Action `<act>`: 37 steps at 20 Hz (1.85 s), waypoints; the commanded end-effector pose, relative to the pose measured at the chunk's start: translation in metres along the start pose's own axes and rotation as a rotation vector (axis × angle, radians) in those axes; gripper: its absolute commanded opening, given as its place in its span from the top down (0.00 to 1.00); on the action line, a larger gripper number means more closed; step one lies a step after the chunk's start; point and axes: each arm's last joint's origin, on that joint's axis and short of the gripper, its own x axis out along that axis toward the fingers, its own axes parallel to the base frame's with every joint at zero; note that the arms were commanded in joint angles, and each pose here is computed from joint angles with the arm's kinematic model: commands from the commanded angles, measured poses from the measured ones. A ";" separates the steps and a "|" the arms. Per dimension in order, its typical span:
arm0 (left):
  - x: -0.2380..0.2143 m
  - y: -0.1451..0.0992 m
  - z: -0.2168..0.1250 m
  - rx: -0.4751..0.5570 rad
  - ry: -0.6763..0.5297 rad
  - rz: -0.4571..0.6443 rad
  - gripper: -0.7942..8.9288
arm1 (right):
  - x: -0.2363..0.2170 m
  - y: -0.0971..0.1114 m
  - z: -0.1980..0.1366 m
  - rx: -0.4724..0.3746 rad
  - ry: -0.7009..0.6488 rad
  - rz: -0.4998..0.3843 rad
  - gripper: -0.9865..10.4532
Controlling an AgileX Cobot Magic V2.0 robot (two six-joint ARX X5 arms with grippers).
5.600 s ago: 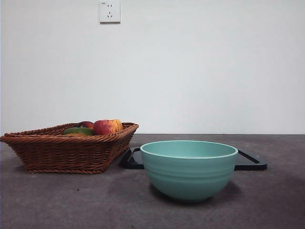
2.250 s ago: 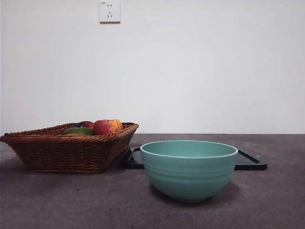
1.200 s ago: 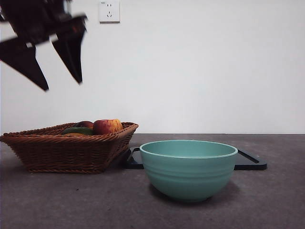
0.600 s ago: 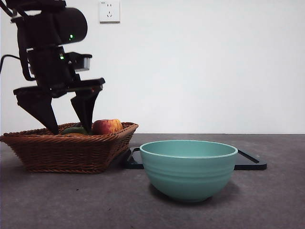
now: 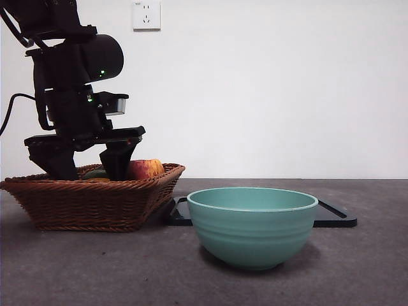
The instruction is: Pick up the wifruite, put it on the bowl, pick up the plate, put it on desk
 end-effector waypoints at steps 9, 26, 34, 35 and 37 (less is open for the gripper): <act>-0.004 -0.007 0.004 0.011 -0.004 -0.005 0.73 | -0.002 0.002 0.004 -0.003 -0.015 0.004 0.58; -0.146 -0.115 -0.027 0.258 -0.391 -0.309 0.73 | -0.002 0.002 0.004 -0.003 -0.015 0.004 0.58; -0.092 -0.173 -0.041 0.390 -0.245 -0.344 0.73 | -0.002 0.002 0.004 -0.002 -0.015 0.003 0.58; -0.081 -0.178 -0.043 0.400 -0.227 -0.342 0.73 | -0.002 0.002 0.004 -0.002 -0.015 0.003 0.58; -0.061 -0.188 -0.045 0.415 -0.191 -0.336 0.73 | -0.002 0.002 0.004 -0.002 -0.014 0.004 0.58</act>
